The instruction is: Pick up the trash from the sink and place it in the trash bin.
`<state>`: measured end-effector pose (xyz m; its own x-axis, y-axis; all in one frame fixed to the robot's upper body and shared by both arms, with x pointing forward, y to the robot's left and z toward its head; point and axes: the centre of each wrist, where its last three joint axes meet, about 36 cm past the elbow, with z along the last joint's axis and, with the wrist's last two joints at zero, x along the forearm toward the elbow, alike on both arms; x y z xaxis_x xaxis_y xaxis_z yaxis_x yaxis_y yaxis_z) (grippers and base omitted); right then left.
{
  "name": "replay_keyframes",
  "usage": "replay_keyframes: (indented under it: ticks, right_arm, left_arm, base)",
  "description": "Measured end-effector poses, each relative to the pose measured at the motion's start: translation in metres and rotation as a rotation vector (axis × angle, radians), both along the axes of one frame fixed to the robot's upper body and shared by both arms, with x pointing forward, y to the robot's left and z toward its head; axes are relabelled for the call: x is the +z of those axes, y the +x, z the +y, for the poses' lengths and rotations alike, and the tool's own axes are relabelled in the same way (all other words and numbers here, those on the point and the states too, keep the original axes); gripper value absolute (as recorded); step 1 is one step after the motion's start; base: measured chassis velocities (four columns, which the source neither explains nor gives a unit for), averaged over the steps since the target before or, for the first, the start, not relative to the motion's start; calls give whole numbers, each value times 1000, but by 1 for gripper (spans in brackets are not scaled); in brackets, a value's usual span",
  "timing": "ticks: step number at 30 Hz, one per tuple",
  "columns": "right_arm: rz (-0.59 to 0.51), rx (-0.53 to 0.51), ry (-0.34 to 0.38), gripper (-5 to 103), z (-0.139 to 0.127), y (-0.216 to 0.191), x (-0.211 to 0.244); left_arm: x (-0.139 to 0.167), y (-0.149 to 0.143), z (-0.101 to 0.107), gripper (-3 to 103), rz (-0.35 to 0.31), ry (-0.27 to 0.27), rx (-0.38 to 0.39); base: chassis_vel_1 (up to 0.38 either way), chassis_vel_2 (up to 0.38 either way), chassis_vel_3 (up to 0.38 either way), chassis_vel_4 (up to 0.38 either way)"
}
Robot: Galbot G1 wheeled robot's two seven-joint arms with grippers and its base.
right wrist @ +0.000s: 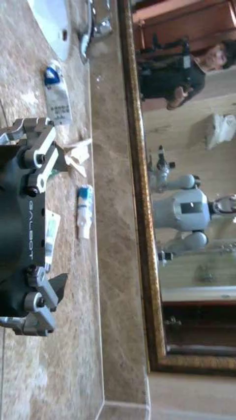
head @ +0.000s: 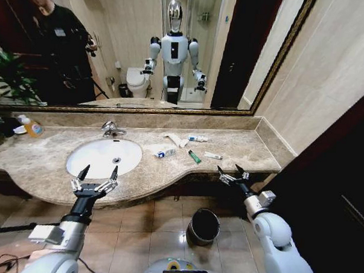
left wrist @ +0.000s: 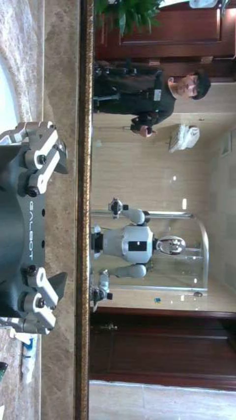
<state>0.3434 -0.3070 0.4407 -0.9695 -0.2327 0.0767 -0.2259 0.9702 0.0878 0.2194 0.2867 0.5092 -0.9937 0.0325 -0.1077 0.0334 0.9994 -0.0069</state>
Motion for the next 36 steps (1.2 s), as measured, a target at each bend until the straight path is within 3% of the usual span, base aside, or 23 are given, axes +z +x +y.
replay_keyframes:
  ticks: [16, 22, 36]
  right_arm:
    - [26, 217, -64, 100, -26, 61, 2]
    - [40, 303, -74, 100, -54, 90, -5]
    - [92, 384, -91, 100, -106, 140, -13]
  left_arm:
    - [0, 0, 0, 100, 0, 0, 0]
    - [0, 0, 0, 100, 0, 0, 0]
    - [0, 0, 0, 100, 0, 0, 0]
  base:
    - [0, 0, 0, 0]
    - [0, 0, 0, 0]
    - [0, 0, 0, 0]
